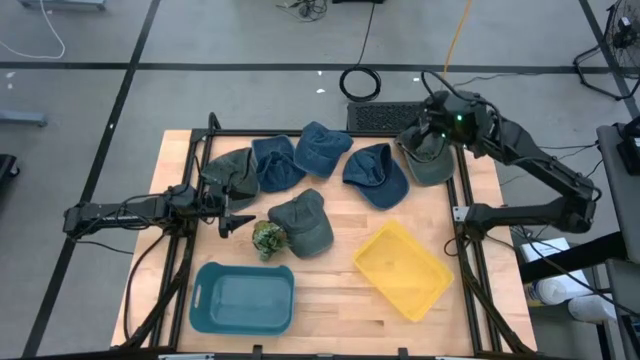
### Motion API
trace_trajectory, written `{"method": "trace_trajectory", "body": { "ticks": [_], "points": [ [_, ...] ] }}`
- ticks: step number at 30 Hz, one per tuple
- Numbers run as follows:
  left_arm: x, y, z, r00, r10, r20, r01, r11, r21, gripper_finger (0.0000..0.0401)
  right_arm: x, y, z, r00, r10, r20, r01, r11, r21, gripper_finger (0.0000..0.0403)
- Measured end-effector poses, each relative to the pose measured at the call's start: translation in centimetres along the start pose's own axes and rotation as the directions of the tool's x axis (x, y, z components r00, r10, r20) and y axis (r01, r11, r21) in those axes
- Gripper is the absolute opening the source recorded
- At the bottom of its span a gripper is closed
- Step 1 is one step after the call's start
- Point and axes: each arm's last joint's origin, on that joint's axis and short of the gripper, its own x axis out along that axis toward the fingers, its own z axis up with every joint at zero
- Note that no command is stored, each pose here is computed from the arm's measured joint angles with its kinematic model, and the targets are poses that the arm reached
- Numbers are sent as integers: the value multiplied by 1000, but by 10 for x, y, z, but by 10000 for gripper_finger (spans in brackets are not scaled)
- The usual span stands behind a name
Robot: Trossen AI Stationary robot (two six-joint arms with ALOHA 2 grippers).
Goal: Pick & Place hat
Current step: Put the right blue cap into the blue bin
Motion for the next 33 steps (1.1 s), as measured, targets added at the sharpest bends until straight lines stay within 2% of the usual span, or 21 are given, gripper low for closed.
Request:
{"method": "trace_trajectory", "body": {
  "ticks": [9,15,19,27,33],
  "points": [
    [0,0,0,1000,0,0,0,1000,0,397,6,-28,-8,991,-72,-116,75,997,23,345],
    [0,0,0,1000,0,0,0,1000,0,397,8,-41,-15,978,-49,-202,60,997,46,345],
    [0,0,0,1000,0,0,0,1000,0,397,13,-47,-22,955,-72,-289,92,994,58,345],
    [0,0,0,1000,0,0,0,1000,0,397,27,-50,-30,916,-15,-401,89,982,165,345],
    [0,0,0,1000,0,0,0,1000,0,397,39,-49,-37,874,5,-486,92,980,176,345]
  ]
}}
